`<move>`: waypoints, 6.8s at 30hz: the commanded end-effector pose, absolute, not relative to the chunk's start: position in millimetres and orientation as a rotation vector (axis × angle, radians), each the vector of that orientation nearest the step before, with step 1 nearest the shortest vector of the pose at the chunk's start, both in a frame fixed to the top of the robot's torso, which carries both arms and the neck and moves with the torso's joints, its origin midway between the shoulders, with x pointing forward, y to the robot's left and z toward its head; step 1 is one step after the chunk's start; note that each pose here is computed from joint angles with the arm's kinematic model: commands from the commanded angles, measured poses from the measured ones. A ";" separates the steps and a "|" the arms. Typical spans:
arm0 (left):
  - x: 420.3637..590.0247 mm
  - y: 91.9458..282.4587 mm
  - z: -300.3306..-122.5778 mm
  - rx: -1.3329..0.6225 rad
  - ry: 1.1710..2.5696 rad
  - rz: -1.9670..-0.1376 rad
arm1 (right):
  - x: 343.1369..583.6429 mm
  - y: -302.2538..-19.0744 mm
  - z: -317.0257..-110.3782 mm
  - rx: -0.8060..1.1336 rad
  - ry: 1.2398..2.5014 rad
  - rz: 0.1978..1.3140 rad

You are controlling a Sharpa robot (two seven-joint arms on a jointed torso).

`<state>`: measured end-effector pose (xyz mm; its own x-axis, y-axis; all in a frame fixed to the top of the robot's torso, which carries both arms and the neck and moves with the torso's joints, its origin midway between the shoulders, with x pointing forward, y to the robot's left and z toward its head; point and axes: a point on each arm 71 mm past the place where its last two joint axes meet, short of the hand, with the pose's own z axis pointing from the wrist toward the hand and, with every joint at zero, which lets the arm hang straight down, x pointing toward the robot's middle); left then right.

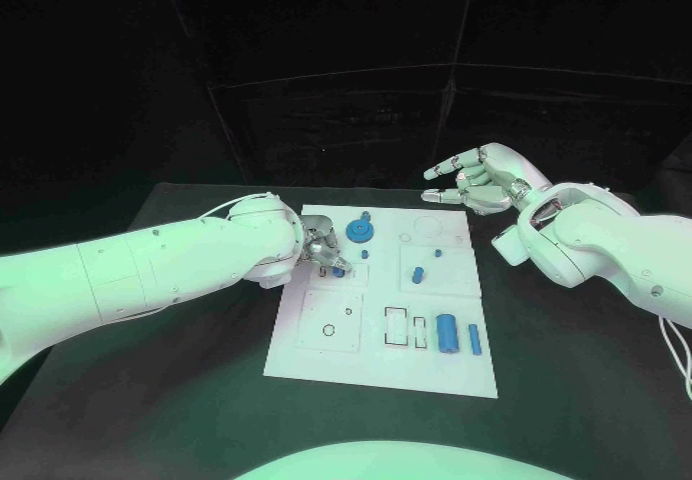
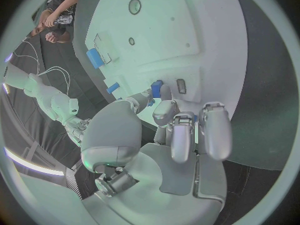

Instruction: Assemble the parts on the task board

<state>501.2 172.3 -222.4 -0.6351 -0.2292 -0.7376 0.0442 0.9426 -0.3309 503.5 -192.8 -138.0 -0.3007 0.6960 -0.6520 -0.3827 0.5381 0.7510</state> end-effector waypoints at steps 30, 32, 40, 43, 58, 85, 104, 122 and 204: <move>506.0 172.7 -226.2 -0.139 2.250 -0.388 | 503.9 -191.6 -137.1 0.270 1.543 1.099; 506.3 173.1 -226.1 -0.146 2.247 -0.391 | 503.9 -191.6 -137.1 0.270 1.543 1.099; 506.3 173.8 -224.8 -0.177 2.232 -0.408 | 504.1 -191.6 -137.3 0.269 1.544 1.100; 505.6 175.5 -223.1 -0.190 2.220 -0.416 | 504.1 -191.8 -137.3 0.269 1.544 1.099; 523.9 197.1 -173.5 -0.188 2.231 -0.436 | 505.2 -194.3 -137.7 0.273 1.544 1.092; 577.7 208.3 -186.4 -0.204 2.338 -0.226 | 507.5 -189.0 -138.8 0.270 1.549 1.097; 584.4 210.9 -194.5 -0.207 2.363 -0.177 | 508.6 -186.6 -139.4 0.267 1.551 1.100; 583.6 206.5 -201.6 -0.200 2.374 -0.187 | 508.9 -185.5 -139.6 0.266 1.553 1.102; 500.7 210.6 -225.4 -0.282 2.230 -0.414 | 510.7 -188.6 -142.1 0.269 1.580 1.092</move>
